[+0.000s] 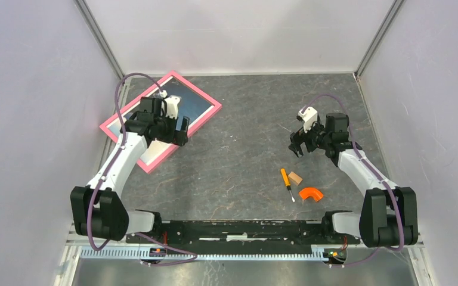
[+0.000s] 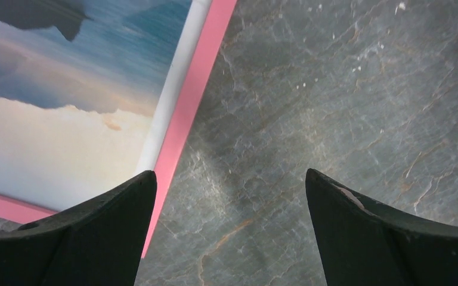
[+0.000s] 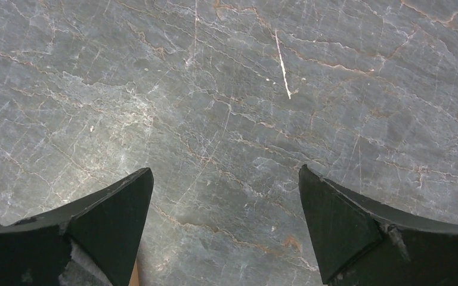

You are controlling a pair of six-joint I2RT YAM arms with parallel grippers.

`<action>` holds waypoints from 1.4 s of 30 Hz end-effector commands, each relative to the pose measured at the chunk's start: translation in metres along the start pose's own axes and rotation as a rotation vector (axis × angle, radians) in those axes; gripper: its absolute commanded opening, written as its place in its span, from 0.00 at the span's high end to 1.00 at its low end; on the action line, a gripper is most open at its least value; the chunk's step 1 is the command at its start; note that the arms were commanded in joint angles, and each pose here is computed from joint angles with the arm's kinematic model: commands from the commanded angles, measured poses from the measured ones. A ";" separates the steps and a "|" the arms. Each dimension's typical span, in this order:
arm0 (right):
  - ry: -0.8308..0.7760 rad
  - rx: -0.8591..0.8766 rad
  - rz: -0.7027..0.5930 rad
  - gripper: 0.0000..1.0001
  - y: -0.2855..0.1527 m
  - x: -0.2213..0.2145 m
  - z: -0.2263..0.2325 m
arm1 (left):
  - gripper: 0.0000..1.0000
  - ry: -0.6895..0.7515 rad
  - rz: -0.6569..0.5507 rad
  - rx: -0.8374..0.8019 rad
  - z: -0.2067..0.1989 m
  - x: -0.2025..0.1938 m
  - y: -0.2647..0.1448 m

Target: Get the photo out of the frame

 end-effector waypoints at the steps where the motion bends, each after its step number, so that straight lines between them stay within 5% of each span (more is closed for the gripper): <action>1: -0.041 -0.007 -0.053 0.02 -0.003 0.023 -0.012 | 0.00 0.016 -0.133 -0.065 -0.015 0.051 -0.001; 11: -0.054 0.011 -0.020 0.02 -0.002 0.017 -0.012 | 0.00 0.137 0.104 -0.080 -0.022 0.084 0.065; 23: -0.016 -0.073 0.020 0.02 -0.002 0.011 -0.026 | 0.02 0.234 0.165 -0.004 -0.034 0.095 0.146; 42: -0.023 0.051 -0.023 0.02 -0.003 0.014 -0.015 | 0.48 0.342 0.266 -0.015 -0.053 0.063 0.195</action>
Point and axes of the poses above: each gripper's point midway between its finger pads, its own y axis out along the fingers, its own z axis along the line the jaws close on, x = y × z, the point moved 1 cm from there along -y, back along the fingers, and after that the axes turned 15 degrees about -y, right-handed, at the moved point
